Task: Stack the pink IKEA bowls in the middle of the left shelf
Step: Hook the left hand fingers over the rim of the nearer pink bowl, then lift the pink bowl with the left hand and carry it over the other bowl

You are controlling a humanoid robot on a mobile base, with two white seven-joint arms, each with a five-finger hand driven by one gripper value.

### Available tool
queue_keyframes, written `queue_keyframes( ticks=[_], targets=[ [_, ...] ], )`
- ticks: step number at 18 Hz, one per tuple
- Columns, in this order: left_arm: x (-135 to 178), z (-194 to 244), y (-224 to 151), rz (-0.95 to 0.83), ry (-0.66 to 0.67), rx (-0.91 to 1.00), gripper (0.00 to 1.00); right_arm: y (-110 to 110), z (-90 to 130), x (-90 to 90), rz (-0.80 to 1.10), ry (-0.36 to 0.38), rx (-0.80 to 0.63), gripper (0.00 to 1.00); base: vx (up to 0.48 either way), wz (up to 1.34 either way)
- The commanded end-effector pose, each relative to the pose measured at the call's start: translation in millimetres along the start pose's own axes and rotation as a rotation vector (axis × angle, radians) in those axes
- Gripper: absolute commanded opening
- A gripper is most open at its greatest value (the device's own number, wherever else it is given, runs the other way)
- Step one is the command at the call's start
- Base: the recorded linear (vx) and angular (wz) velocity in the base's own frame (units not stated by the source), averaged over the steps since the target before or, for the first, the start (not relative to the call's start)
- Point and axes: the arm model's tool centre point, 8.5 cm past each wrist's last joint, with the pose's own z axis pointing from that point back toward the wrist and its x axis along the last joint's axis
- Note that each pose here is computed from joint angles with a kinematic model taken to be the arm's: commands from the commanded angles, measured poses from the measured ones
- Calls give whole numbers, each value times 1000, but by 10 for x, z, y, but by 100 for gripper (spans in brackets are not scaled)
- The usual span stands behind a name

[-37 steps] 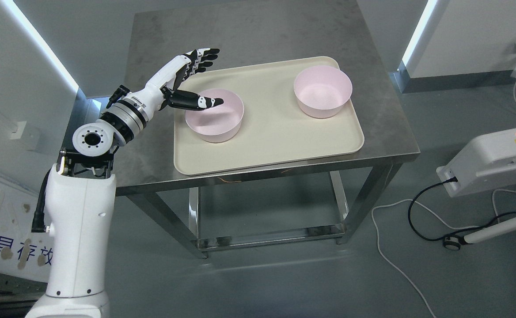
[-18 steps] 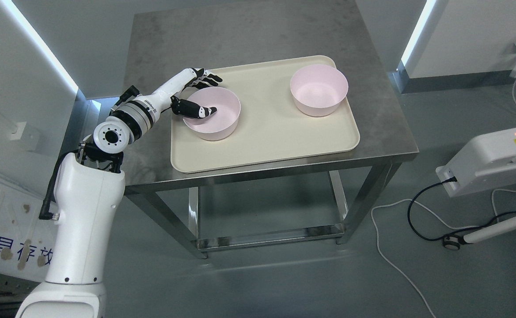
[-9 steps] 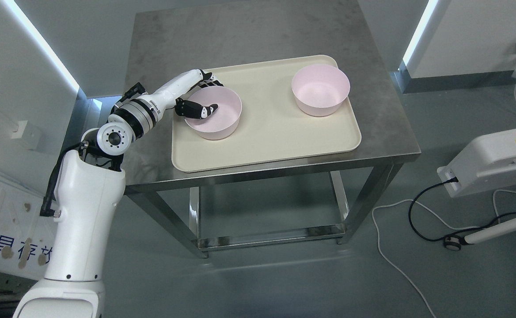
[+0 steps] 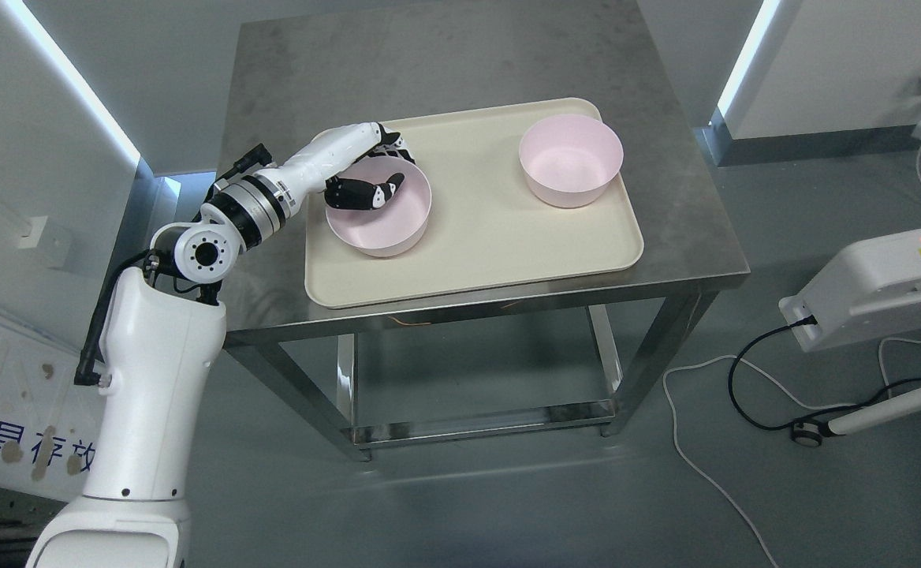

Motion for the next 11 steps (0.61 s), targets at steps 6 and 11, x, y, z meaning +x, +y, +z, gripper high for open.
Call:
queue_keyframes(
  ticks=[6, 11],
  targets=[
    [646, -373, 254, 130, -192, 111, 0, -112, 7, 10, 3, -1, -17, 100, 0, 0],
    [1550, -754, 558, -9, -376, 7, 1, -111, 7, 20, 3, -3, -17, 100, 0, 0]
  ],
)
